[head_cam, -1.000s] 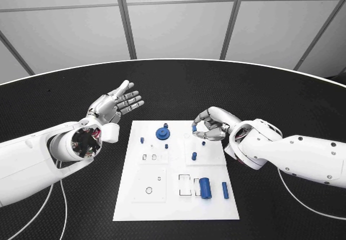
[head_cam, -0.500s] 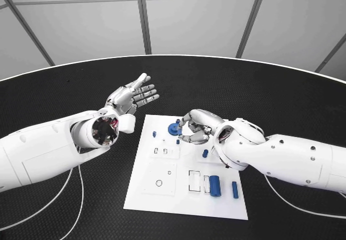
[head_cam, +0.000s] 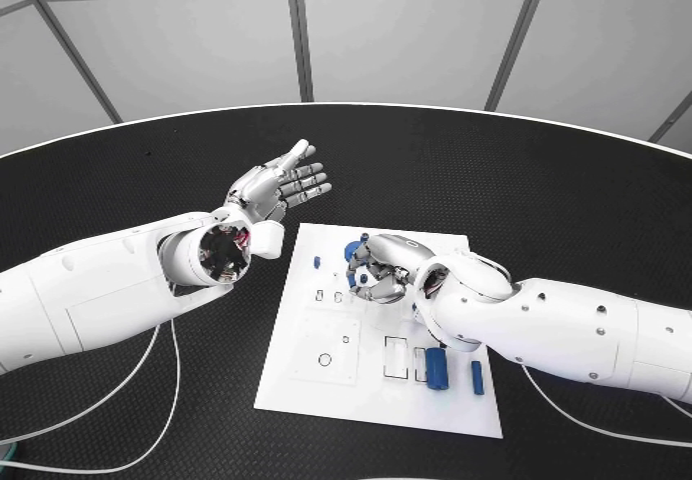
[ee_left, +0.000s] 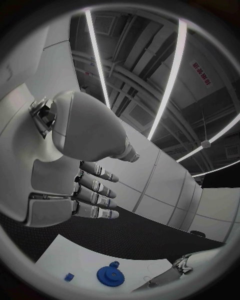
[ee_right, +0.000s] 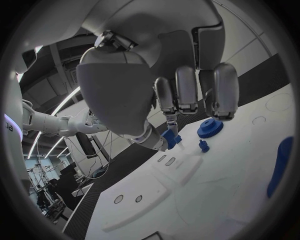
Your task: Assemble the parts on the task board
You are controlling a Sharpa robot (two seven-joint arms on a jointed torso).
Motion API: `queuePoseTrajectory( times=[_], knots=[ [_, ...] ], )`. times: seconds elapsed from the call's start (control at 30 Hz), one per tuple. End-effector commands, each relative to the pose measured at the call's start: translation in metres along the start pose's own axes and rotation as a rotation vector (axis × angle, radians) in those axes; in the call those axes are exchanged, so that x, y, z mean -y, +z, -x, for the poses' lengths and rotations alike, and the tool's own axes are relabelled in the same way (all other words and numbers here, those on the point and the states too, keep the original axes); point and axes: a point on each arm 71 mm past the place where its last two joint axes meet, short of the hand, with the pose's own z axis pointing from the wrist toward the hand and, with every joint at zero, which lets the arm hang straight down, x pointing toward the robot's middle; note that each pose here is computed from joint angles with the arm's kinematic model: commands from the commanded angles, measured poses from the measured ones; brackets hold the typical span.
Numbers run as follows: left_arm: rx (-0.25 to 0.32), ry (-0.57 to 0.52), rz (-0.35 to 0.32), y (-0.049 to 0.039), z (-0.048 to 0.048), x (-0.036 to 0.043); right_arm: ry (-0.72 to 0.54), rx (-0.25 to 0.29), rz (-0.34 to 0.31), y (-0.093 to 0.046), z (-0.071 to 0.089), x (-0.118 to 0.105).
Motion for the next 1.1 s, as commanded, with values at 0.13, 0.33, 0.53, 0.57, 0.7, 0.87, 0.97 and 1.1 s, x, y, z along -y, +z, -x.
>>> queuePoseTrajectory(
  times=[0.13, 0.33, 0.53, 0.57, 0.7, 0.87, 0.97, 1.1],
  knots=[
    [-0.002, -0.001, 0.001, 0.0000, -0.0007, -0.0003, 0.002, -0.019, -0.001, 0.001, -0.008, -0.001],
    [-0.005, -0.002, 0.002, 0.0001, -0.0015, -0.0006, 0.002, -0.031, -0.007, 0.002, -0.013, -0.001],
    [-0.006, -0.002, 0.004, 0.0000, -0.0016, -0.0006, 0.003, -0.036, -0.015, 0.003, -0.016, 0.000],
    [-0.006, -0.002, 0.004, -0.0001, -0.0018, -0.0007, 0.003, -0.037, -0.016, 0.004, -0.016, 0.000],
    [-0.008, -0.003, 0.005, -0.0003, -0.0024, -0.0009, 0.003, -0.040, -0.019, 0.004, -0.018, 0.000],
    [-0.010, -0.004, 0.006, -0.0006, -0.0031, -0.0010, 0.003, -0.043, -0.024, 0.006, -0.020, 0.001],
    [-0.010, -0.004, 0.007, -0.0008, -0.0031, -0.0010, 0.004, -0.043, -0.028, 0.006, -0.021, 0.002],
    [-0.009, -0.004, 0.007, -0.0011, -0.0031, -0.0009, 0.002, -0.044, -0.033, 0.007, -0.022, 0.003]
  ],
)
